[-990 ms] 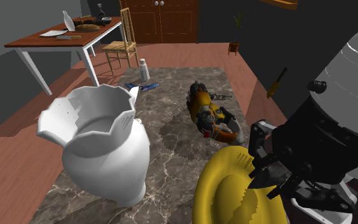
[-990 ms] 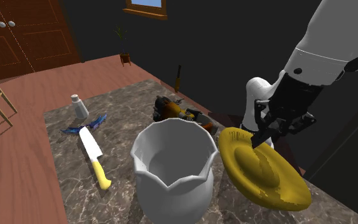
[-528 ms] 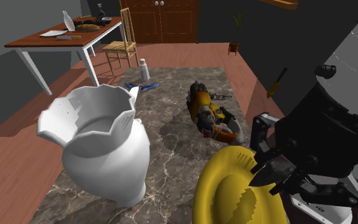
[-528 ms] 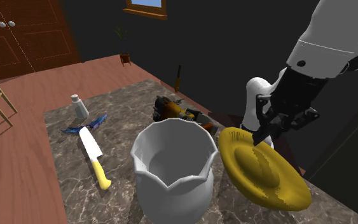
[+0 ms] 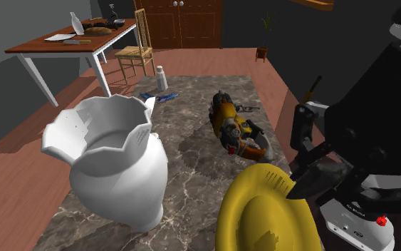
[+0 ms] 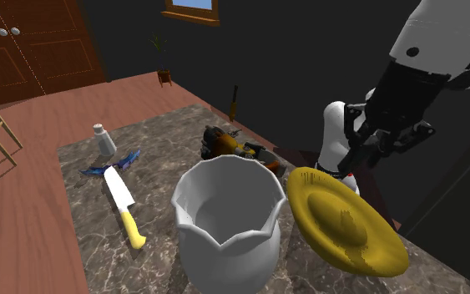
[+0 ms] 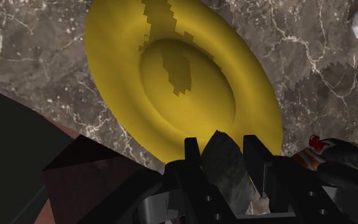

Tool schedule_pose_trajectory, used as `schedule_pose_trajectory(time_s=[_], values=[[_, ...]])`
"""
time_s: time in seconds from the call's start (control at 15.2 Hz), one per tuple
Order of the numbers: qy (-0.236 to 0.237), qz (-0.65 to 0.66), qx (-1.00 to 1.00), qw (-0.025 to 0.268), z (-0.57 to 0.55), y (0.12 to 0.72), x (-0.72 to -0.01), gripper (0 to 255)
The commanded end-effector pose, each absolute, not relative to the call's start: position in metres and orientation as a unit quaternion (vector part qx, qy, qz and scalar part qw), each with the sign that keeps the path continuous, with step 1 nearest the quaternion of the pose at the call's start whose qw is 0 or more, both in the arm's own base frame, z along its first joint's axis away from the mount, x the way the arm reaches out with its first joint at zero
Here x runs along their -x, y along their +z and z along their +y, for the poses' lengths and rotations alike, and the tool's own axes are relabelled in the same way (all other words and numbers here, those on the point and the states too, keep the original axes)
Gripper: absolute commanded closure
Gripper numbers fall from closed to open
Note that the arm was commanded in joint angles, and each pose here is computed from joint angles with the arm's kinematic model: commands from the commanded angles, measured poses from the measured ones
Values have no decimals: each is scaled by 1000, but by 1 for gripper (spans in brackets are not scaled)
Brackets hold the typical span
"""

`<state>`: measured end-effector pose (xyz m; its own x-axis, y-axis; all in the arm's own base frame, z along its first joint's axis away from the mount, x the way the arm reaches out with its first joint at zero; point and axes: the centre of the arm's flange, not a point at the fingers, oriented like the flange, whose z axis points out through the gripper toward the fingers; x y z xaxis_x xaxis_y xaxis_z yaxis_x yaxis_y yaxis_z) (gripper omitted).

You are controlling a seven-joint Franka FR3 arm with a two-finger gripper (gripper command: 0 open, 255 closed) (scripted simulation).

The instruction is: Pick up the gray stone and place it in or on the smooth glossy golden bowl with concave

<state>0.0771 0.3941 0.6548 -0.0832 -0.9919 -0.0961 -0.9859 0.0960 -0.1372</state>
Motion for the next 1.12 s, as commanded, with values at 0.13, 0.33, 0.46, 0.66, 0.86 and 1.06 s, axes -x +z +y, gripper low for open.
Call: schedule_pose_trajectory(time_s=[0.13, 0.33, 0.46, 0.66, 0.86, 1.06], values=[[-18, 736, 672, 82, 393, 677, -78, 255], [-18, 736, 672, 82, 414, 696, -82, 255], [-18, 736, 672, 82, 430, 706, -85, 255], [-18, 736, 672, 82, 430, 690, -85, 255], [-18, 736, 672, 82, 430, 674, -85, 255], [-18, 736, 672, 82, 430, 659, -85, 255]])
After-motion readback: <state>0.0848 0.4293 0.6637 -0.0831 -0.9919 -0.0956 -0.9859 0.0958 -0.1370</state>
